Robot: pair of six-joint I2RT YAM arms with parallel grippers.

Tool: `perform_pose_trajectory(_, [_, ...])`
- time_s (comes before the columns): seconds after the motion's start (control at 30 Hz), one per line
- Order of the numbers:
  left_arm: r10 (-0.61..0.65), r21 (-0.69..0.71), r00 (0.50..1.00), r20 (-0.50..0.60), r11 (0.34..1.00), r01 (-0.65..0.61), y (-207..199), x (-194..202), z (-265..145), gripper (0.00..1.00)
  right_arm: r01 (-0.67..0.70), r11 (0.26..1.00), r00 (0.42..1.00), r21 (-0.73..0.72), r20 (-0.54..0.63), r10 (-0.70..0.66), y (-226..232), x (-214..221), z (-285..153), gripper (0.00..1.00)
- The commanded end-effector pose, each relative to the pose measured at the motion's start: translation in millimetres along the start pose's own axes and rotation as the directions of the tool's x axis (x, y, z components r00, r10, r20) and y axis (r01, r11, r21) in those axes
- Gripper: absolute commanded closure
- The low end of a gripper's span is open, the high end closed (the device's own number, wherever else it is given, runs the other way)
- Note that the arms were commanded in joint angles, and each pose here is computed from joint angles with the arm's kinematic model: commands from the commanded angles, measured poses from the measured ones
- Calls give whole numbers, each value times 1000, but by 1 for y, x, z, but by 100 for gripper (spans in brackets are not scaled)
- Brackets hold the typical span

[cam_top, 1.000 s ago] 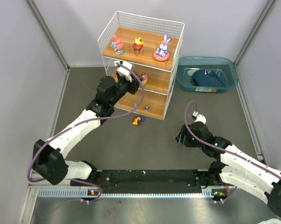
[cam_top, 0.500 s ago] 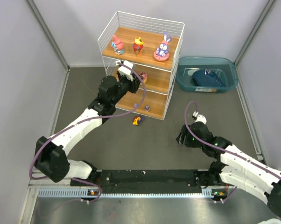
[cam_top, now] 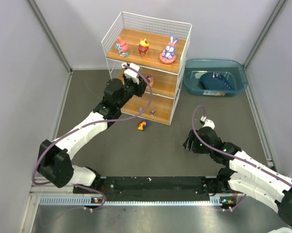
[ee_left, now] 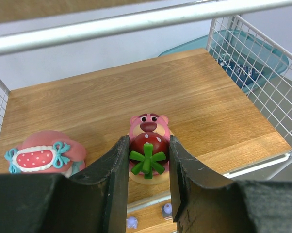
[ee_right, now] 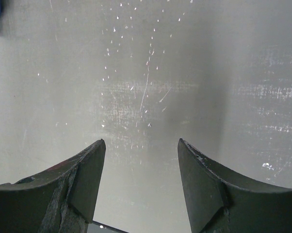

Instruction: Place and organize the plastic toys onto the shelf

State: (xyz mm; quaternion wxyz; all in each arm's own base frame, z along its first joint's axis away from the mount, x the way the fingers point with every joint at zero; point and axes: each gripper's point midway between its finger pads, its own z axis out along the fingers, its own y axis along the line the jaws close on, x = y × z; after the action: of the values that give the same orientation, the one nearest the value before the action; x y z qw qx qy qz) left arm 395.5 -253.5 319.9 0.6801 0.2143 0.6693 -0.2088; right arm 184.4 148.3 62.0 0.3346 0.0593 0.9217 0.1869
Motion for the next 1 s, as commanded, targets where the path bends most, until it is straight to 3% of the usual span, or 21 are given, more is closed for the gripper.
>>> perform_pose_trajectory(0.0, [19, -8, 991, 131, 1000, -18, 3, -44, 4, 96, -10, 1000, 999, -2, 37, 10, 2, -11, -2, 38])
perform_pose_trajectory(0.97, [24, -8, 989, 143, 1000, -23, 3, -45, 0, 46, -11, 1000, 999, -2, 34, 11, 2, -10, -2, 38])
